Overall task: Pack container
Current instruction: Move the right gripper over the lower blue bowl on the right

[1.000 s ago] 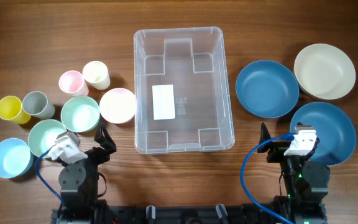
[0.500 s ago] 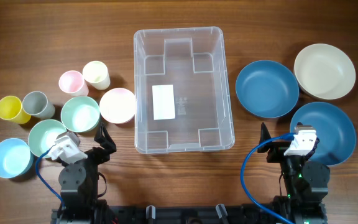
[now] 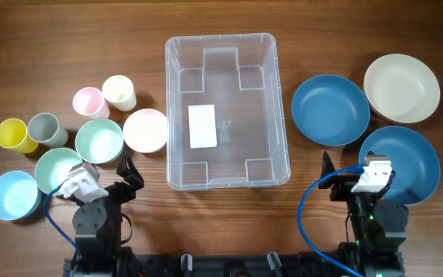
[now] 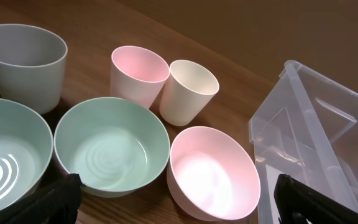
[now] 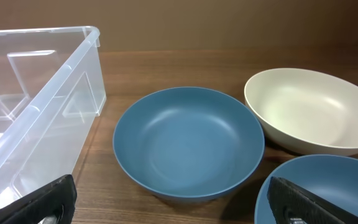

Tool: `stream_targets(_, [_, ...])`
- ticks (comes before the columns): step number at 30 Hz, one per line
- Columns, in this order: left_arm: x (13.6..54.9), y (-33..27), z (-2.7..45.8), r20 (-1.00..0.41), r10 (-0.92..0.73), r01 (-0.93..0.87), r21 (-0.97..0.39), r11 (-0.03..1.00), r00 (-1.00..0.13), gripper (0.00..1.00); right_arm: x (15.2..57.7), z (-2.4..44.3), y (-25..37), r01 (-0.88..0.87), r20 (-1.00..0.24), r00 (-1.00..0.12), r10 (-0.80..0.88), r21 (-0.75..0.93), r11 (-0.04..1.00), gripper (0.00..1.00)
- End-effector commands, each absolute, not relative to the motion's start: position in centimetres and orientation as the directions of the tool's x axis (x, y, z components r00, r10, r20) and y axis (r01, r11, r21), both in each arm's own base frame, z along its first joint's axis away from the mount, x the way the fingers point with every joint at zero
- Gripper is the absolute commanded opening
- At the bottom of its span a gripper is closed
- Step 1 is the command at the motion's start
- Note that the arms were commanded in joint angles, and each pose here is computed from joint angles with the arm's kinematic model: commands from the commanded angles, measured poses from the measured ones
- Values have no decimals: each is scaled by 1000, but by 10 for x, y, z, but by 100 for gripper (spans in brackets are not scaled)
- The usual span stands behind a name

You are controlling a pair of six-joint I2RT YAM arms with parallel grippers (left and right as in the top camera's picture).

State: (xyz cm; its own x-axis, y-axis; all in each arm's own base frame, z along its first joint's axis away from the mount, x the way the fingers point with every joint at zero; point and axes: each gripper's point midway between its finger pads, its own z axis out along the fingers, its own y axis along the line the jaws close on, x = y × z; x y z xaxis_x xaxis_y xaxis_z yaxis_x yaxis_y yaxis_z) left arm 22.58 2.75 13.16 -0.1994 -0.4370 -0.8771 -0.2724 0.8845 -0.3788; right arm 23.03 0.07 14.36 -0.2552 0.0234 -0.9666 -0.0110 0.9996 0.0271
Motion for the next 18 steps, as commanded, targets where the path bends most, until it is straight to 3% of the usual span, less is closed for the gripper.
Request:
stream_targets(1, [226,28,131,-883,-424,-268,-367,891,-201,100,231,148,6,-20,-963,-235,130,138,990,100])
stream_targets(7, [226,28,131,-883,-424,-268,-367,891,-201,100,224,175,-2,61,-937,-229,264,256,965,100])
stream_targets(12, [226,28,131,-883,-424,-268,-367,891,-201,100,221,205,-1,117,-873,-330,360,341,933,100])
stream_targets(18, [226,28,131,-883,-424,-268,-367,891,-201,100,229,268,66,-249,-845,-432,316,448,859,100])
